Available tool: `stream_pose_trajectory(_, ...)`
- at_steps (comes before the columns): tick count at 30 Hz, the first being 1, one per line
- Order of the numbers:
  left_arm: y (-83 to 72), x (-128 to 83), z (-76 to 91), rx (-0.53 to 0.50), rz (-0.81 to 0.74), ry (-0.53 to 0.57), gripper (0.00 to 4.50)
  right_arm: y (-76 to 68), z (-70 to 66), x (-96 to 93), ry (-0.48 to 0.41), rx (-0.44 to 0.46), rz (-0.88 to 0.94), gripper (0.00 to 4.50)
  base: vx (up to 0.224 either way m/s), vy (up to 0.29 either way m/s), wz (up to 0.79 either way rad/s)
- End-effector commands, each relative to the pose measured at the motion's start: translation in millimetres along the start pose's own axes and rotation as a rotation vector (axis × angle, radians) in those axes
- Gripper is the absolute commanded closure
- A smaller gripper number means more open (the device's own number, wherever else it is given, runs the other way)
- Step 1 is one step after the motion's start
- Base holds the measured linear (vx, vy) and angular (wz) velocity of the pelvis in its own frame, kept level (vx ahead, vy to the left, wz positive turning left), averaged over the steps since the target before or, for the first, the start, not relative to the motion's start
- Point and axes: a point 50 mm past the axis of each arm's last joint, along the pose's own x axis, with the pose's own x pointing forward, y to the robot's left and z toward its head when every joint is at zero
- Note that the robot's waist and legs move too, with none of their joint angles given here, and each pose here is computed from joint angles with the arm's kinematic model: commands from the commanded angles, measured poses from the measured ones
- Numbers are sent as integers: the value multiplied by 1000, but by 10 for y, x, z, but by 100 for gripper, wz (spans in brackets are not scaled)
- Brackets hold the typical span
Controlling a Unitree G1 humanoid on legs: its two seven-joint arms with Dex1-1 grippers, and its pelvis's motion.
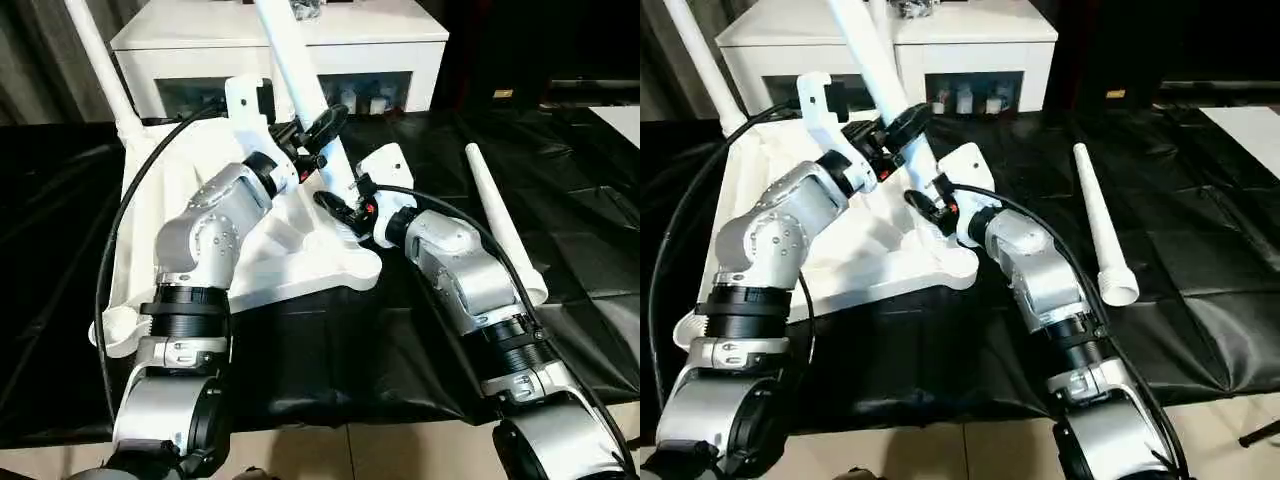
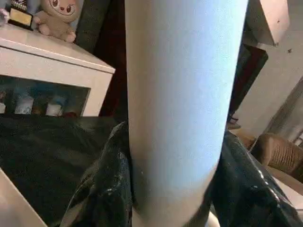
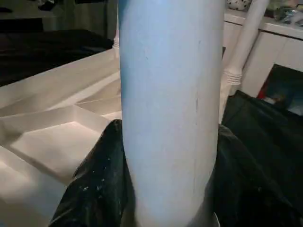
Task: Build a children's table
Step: Pick table leg
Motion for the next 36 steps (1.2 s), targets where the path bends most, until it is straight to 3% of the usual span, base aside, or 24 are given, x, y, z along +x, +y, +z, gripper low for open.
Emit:
stream_pose_trajectory(1, -15, -15, 62, 16, -27, -5, 266, -110, 116, -28, -59, 46, -24, 191, 0, 0, 0)
stream_pose_trajectory(6, -74, -70, 21, 69, -152, 57, 266, -223, 143, -155, -72, 150, 100, 145, 0, 0, 0)
stream_pose_trajectory(9, -157, -144, 13, 90, -327, 98, 266, -241, 153, -336, -44, 202, 328, 132, 0, 0, 0)
stream_pose_trajectory(11, -241, -207, 38, 90, -478, 95, 266, -237, 172, -460, -35, 226, 459, 107, 0, 0, 0)
stream_pose_trajectory(14, -337, -313, 99, 12, -679, 132, 266, -280, 209, -595, -21, 273, 569, 97, 0, 0, 0)
stream_pose_trajectory(15, -337, -313, 99, 12, -679, 132, 266, -280, 209, -595, -21, 273, 569, 72, 0, 0, 0)
stream_pose_trajectory(16, -339, -346, 176, 7, -758, 152, 266, -333, 247, -670, -20, 338, 630, 72, 0, 0, 0)
stream_pose_trajectory(18, -316, -333, 232, 28, -763, 156, 266, -332, 257, -741, 3, 375, 712, 62, 0, 0, 0)
stream_pose_trajectory(21, -316, -345, 276, 27, -780, 151, 266, -286, 208, -786, 57, 375, 781, 62, 0, 0, 0)
stream_pose_trajectory(25, -361, -393, 293, 4, -830, 145, 266, -207, -12, -708, 181, 333, 758, 80, 0, 0, 0)
stream_pose_trajectory(36, -355, -289, 330, 4, -817, 118, 266, -179, 37, -672, 124, 359, 742, 161, 0, 0, 0)
